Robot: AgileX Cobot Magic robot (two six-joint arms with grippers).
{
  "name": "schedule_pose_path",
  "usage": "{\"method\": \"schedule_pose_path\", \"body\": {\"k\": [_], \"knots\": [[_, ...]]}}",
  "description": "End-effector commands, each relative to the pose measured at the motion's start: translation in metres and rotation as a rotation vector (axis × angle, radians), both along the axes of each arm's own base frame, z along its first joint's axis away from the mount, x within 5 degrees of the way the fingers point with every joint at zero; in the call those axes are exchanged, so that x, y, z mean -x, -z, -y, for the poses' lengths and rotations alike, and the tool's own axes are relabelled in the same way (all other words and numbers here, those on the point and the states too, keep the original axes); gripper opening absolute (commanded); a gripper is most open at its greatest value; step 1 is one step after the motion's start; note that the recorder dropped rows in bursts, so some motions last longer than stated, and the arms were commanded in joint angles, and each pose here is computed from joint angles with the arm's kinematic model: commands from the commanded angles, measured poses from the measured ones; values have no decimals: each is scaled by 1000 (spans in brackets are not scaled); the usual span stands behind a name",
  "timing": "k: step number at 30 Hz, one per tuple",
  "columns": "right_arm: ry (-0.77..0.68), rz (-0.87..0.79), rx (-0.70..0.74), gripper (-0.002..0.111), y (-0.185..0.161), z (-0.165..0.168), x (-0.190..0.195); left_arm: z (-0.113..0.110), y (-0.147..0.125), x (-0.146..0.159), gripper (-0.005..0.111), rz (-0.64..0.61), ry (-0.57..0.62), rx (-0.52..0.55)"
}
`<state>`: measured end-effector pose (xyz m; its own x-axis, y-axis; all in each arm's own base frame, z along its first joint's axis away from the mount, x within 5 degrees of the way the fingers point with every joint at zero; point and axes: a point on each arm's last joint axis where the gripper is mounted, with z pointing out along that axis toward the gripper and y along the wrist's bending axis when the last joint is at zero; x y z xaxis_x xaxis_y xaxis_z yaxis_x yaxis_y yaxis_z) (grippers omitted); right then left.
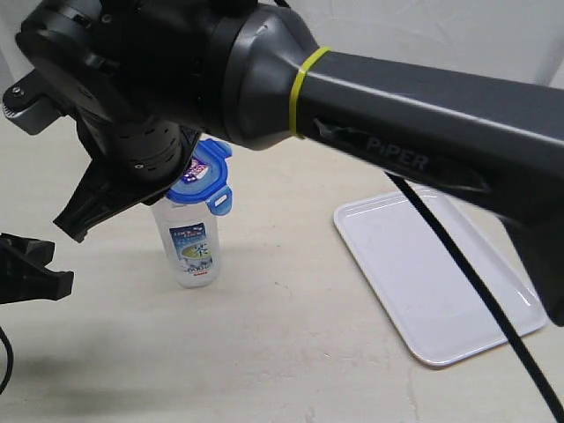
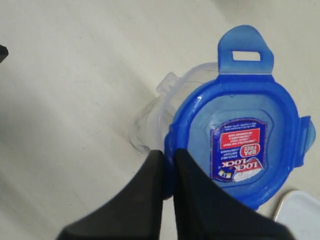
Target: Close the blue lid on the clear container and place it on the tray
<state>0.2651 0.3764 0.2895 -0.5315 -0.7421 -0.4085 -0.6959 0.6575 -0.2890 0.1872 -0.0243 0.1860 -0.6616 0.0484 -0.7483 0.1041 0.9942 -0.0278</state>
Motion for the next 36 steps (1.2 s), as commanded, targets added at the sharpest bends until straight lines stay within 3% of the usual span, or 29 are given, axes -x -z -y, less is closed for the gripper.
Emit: {"method": "schedule_pose_path", "body": {"k": [1,22,36], "knots": [[-24,29,-22,4,-3,-2,-4,-1,0,1,13,5,-13,7],[-2,59,54,4,-8,7,-4,-1,0,1,13,5,-13,7],[13,86,12,4,-28,14,0,-1,0,1,13,5,-13,7]]}}
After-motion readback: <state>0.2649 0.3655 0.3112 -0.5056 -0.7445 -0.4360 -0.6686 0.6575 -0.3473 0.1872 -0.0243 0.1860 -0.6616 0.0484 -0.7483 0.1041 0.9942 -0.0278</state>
